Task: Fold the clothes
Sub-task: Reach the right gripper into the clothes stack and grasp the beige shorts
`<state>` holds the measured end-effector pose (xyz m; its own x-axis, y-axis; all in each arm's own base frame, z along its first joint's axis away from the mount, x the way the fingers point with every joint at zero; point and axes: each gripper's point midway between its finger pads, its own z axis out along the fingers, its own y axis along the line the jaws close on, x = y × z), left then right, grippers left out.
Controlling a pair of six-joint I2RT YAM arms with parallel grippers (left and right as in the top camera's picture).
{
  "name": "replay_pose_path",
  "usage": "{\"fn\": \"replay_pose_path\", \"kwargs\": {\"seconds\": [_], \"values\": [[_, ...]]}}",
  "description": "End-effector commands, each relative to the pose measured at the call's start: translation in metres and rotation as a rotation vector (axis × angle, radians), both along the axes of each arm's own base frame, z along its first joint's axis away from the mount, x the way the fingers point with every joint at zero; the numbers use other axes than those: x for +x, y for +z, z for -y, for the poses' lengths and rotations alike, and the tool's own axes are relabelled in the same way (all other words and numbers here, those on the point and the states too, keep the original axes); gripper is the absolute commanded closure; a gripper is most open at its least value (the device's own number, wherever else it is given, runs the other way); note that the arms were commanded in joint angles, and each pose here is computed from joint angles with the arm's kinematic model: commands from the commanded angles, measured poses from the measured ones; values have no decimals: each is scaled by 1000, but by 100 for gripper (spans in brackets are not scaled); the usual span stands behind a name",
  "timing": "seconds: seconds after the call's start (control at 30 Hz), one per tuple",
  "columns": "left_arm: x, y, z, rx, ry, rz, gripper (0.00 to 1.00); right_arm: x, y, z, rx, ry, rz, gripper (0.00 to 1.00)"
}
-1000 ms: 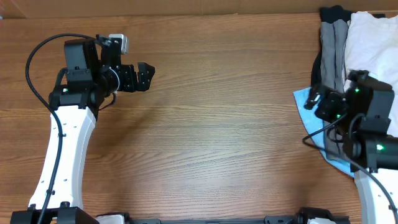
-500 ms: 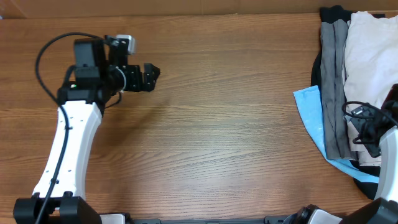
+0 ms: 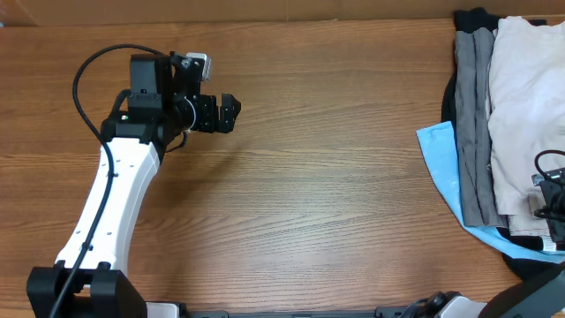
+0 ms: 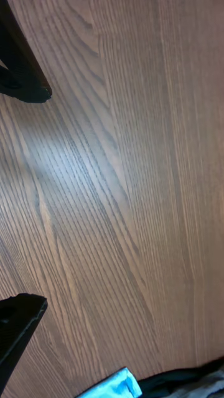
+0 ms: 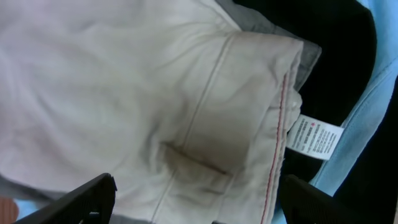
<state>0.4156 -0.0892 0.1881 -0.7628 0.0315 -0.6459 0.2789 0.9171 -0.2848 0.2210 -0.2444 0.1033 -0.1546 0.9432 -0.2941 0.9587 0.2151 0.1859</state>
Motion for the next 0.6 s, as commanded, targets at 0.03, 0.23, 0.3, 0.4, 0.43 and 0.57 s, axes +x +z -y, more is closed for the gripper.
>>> {"fn": "replay_pose_path", "kwargs": {"seconds": [0.03, 0.23, 0.3, 0.4, 0.43, 0.57], "values": [[6, -4, 2, 7, 1, -6, 0, 1, -21, 8, 65, 2, 10, 12], [7, -4, 1, 13, 7, -2, 0, 10, -24, 21, 30, 0, 42, 15], [7, -4, -1, 20, 12, -3, 0, 11, -24, 22, 23, 1, 48, 20], [7, -5, -2, 25, 16, -3, 0, 11, -28, 22, 18, 1, 51, 29], [7, -5, -2, 25, 16, -3, 0, 11, -30, 21, 19, 1, 51, 32], [8, -5, -2, 27, 18, -2, 0, 9, -39, 19, 21, 1, 48, 40]]}}
